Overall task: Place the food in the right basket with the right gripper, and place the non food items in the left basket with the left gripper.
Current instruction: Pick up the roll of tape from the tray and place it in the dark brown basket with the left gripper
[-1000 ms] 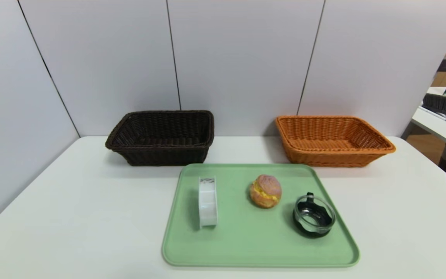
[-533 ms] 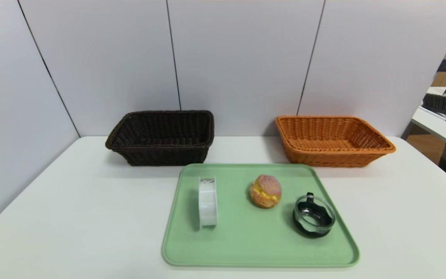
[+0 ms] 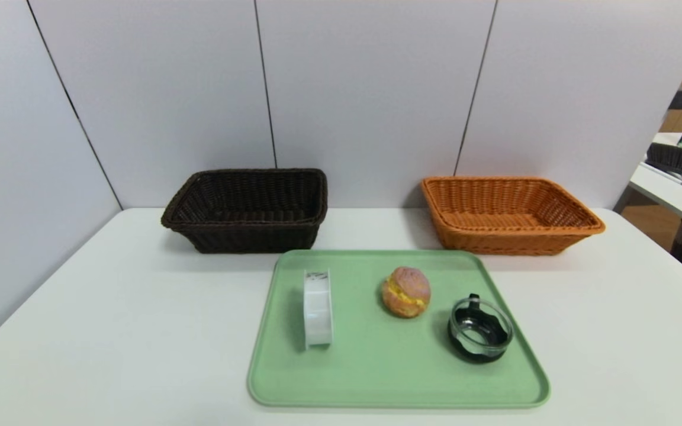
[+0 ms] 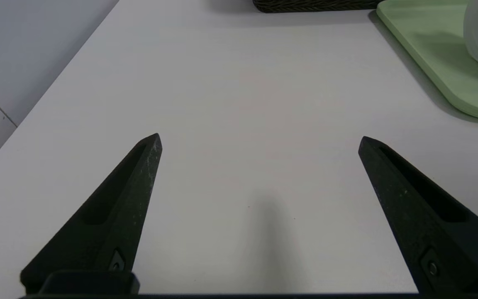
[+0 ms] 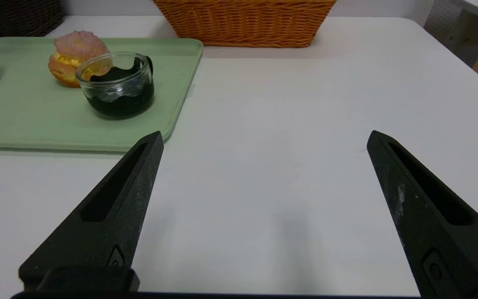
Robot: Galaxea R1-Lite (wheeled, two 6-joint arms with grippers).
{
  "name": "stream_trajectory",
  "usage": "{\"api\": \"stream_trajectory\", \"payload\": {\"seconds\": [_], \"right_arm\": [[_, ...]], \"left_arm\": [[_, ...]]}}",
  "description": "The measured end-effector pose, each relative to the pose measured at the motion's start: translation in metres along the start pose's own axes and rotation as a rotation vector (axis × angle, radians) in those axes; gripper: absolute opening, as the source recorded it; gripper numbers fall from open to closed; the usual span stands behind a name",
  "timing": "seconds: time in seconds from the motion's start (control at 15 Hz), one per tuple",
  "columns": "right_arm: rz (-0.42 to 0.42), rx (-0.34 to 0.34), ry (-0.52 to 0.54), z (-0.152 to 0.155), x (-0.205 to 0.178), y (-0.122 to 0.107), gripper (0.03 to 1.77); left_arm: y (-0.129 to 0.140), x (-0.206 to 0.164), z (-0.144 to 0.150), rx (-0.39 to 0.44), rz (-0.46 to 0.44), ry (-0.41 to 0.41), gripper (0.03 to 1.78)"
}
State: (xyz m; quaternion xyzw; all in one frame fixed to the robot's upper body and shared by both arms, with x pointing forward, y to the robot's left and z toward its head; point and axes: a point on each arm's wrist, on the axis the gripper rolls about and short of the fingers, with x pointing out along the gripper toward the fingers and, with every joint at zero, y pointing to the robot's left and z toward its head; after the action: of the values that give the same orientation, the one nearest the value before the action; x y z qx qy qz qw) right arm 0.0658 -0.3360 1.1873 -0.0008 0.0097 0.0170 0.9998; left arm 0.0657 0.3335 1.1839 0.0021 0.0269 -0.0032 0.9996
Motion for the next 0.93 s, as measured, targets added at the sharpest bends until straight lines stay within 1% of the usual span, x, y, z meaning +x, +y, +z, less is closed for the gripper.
{"api": "stream_trajectory", "payload": {"seconds": [0.2,0.4,0.67,0.93], "right_arm": [[0.051,0.011,-0.027,0.018,-0.008,0.001,1.70],[0.103,0.019,0.042,0.031,-0.018,0.003,1.70],[0.139,0.028,0.118,0.055,-0.009,0.003,1.70],[0.162,0.037,0.247,0.086,0.019,0.002,1.70]], "left_arm": [[0.000,-0.002,0.005,0.002,-0.013,-0.007,1.69],[-0.001,-0.003,0.023,-0.001,-0.053,-0.003,1.69],[-0.002,0.010,0.059,-0.008,-0.095,0.089,1.69],[-0.003,0.045,0.105,-0.019,-0.168,0.214,1.69]]}}
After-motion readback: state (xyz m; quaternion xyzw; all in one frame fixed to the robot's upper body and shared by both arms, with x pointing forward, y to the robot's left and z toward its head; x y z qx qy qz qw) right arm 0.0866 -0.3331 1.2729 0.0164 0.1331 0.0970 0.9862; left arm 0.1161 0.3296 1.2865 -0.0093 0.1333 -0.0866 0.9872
